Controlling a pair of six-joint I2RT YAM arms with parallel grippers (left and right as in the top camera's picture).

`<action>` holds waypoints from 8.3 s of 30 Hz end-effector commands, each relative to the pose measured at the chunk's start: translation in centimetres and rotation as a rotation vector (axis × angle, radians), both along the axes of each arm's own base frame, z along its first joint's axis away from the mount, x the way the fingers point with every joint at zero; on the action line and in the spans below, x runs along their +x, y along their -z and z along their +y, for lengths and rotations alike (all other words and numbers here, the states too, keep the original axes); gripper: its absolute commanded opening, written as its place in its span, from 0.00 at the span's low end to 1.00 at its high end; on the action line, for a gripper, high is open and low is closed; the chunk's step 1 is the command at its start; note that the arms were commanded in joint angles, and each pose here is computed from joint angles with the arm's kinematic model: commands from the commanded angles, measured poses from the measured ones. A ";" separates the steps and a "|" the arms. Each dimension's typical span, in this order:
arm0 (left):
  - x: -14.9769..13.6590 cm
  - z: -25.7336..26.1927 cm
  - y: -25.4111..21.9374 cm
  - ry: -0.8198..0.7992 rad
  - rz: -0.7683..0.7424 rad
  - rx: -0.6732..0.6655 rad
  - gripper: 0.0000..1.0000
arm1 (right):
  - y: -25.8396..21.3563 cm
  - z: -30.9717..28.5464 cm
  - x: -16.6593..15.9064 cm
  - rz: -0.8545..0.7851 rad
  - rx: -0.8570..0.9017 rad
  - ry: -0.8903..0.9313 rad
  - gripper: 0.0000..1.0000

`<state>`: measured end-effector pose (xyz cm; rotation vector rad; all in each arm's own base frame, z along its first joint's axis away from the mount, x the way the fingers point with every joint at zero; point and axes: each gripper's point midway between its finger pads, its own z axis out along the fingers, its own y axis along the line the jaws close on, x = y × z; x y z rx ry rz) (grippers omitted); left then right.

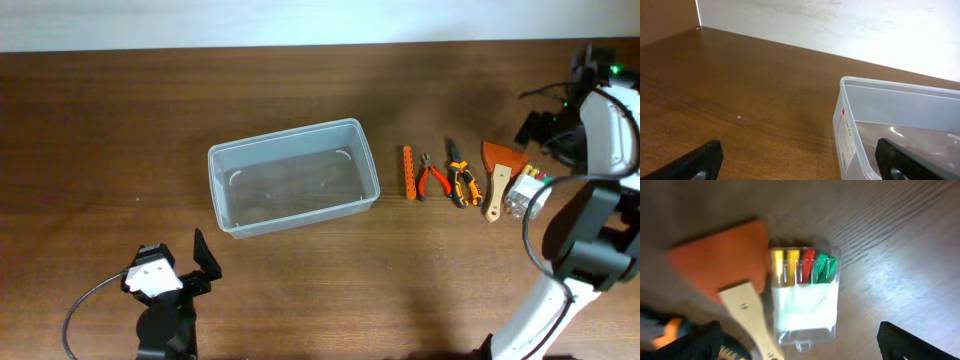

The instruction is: Pack container

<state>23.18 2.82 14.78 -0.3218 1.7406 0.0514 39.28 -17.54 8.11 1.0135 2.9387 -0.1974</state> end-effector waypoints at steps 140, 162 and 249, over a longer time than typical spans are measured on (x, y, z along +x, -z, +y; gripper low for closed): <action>0.0 0.0 0.1 0.003 0.002 0.009 0.99 | -2.8 7.6 2.3 -0.075 0.128 -0.266 0.99; 0.0 0.0 0.1 0.002 0.002 0.009 0.99 | 8.5 6.6 0.5 -0.030 0.058 -0.226 0.99; 0.0 0.0 0.1 0.002 0.002 0.009 0.99 | -16.4 23.9 5.4 -0.343 0.043 -1.036 0.32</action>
